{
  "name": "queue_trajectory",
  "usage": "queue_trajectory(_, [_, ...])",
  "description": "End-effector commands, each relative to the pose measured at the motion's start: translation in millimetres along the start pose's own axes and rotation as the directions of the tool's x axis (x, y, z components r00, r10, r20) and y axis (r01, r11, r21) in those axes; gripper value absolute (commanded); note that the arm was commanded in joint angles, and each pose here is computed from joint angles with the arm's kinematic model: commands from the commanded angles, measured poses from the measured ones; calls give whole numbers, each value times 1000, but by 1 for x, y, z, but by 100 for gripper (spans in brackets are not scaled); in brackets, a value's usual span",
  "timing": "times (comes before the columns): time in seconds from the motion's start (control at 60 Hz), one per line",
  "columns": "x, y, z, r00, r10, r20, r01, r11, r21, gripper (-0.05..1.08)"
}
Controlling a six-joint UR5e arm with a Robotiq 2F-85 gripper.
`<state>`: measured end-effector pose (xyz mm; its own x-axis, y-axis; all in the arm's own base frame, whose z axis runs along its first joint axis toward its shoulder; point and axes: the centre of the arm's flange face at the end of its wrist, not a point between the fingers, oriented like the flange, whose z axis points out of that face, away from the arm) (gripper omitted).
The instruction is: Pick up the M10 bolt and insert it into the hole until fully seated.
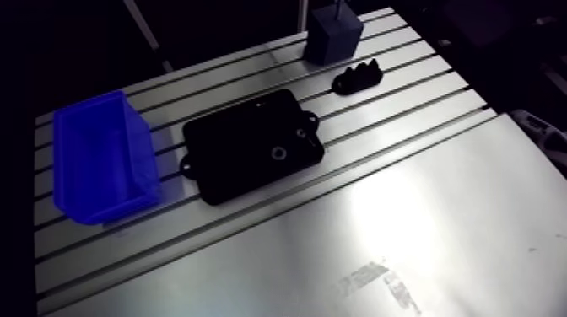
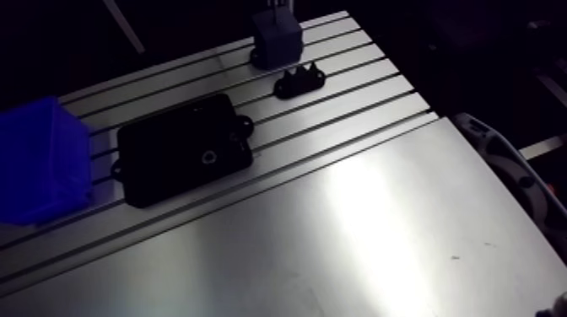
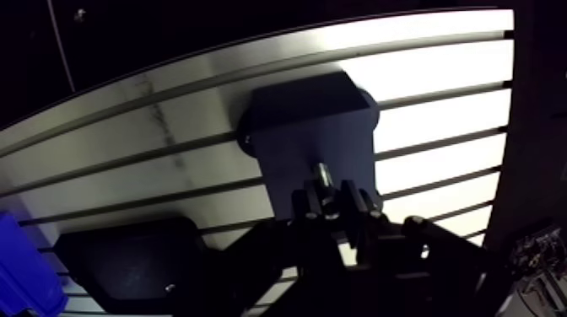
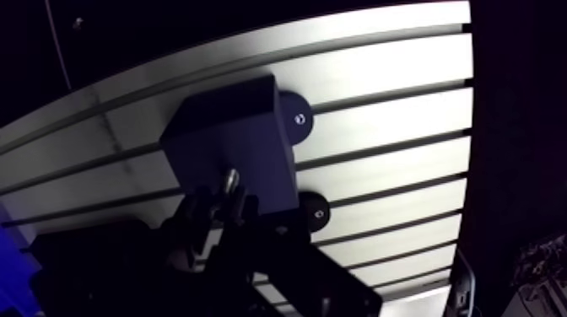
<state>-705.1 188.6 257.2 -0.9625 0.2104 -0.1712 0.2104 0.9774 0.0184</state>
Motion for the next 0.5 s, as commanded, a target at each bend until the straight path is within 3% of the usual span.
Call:
queue_trajectory(0.017, [0,0,0,1000,0,0,0,1000,0,104])
queue_trajectory(0.083, [0,0,0,1000,-4,0,4,1000,-3,92])
queue_trajectory(0.133, [0,-1,1,1000,-7,2,7,1000,-3,59])
queue_trajectory(0.15, [0,-1,1,1000,-7,2,7,1000,-3,59])
queue_trajectory(0.167, [-1,-1,2,1000,-7,4,7,1000,-2,48])
queue_trajectory(0.183, [-1,-1,2,1000,-7,4,7,1000,-2,48])
queue_trajectory(0.2, [-1,-1,3,1000,-9,8,9,1000,-3,37])
queue_trajectory(0.217, [-1,-1,3,1000,-9,8,9,1000,-3,37])
queue_trajectory(0.233, [-1,-1,4,1000,-9,9,9,1000,-2,29])
queue_trajectory(0.25, [-2,-1,5,1000,-12,11,12,1000,-2,15])
queue_trajectory(0.267, [-2,-1,5,1000,-12,11,12,1000,-2,15])
queue_trajectory(0.283, [-2,-2,7,1000,-16,15,16,1000,-1,1])
queue_trajectory(0.5, [-5,1,12,1000,-14,24,14,1000,3,0])
